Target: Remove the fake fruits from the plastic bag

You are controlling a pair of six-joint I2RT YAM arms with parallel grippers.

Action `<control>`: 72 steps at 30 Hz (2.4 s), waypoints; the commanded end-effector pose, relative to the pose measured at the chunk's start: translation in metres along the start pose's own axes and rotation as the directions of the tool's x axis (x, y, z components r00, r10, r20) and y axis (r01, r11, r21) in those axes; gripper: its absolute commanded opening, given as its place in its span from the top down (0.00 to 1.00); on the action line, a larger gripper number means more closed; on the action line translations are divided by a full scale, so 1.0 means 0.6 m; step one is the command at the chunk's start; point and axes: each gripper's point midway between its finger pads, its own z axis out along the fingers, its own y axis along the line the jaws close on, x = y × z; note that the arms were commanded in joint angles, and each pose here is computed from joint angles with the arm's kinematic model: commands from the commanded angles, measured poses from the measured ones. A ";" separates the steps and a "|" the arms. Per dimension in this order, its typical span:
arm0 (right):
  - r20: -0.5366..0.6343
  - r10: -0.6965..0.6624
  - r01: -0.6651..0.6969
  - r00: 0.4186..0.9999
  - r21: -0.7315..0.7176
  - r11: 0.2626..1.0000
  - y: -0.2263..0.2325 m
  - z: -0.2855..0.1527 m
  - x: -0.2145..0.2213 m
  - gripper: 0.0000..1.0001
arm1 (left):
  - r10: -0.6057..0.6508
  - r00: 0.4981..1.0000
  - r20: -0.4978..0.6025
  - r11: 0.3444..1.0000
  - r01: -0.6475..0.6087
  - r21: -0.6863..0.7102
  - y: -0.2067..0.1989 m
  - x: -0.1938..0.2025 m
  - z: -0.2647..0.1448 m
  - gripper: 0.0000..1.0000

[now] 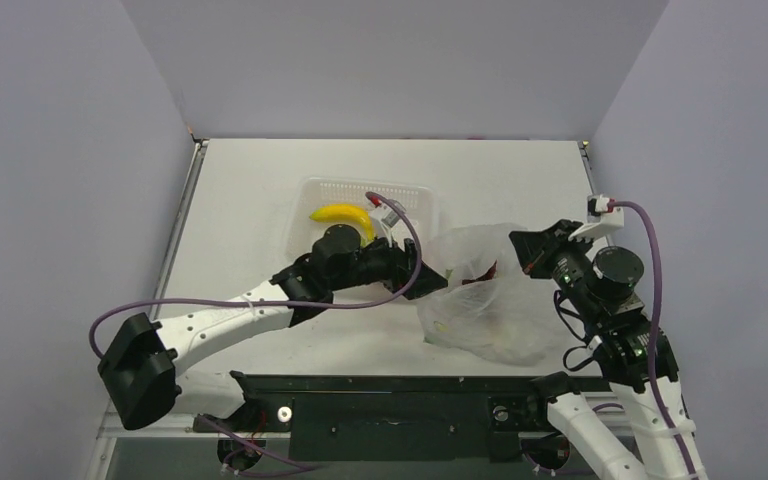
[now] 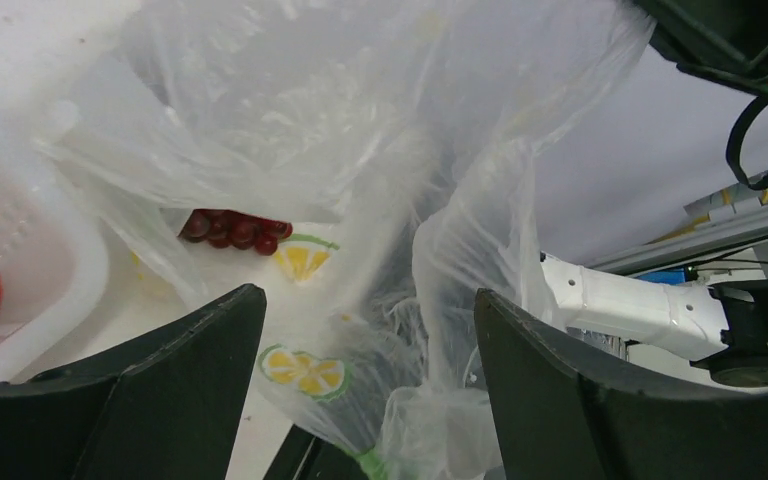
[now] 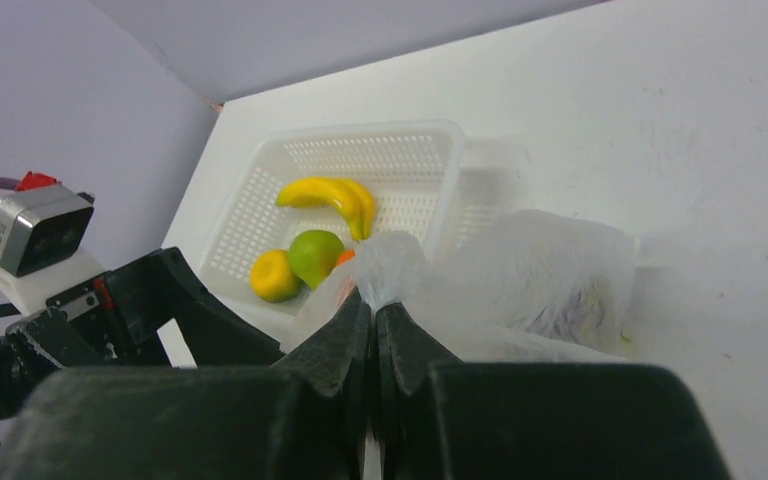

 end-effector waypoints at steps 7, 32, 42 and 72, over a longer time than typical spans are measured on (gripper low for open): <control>-0.179 -0.063 0.087 0.982 0.126 0.988 -0.082 -0.059 0.121 1.00 | 0.056 0.993 -0.106 0.986 -0.039 0.160 -0.087 0.083 0.113 0.30; -0.338 0.128 0.000 0.932 0.355 0.935 -0.159 -0.044 0.227 0.98 | 0.193 0.964 -0.185 0.979 -0.202 -0.032 -0.045 0.159 0.117 0.26; -0.280 0.033 0.046 0.959 0.271 0.961 -0.120 -0.010 0.151 0.99 | 0.159 0.987 -0.027 0.987 -0.159 -0.032 -0.066 0.012 0.069 0.23; -0.216 -0.012 0.047 0.976 0.156 0.987 -0.083 -0.037 0.124 1.00 | 0.158 0.981 -0.111 0.987 -0.160 -0.009 -0.050 0.097 0.183 0.60</control>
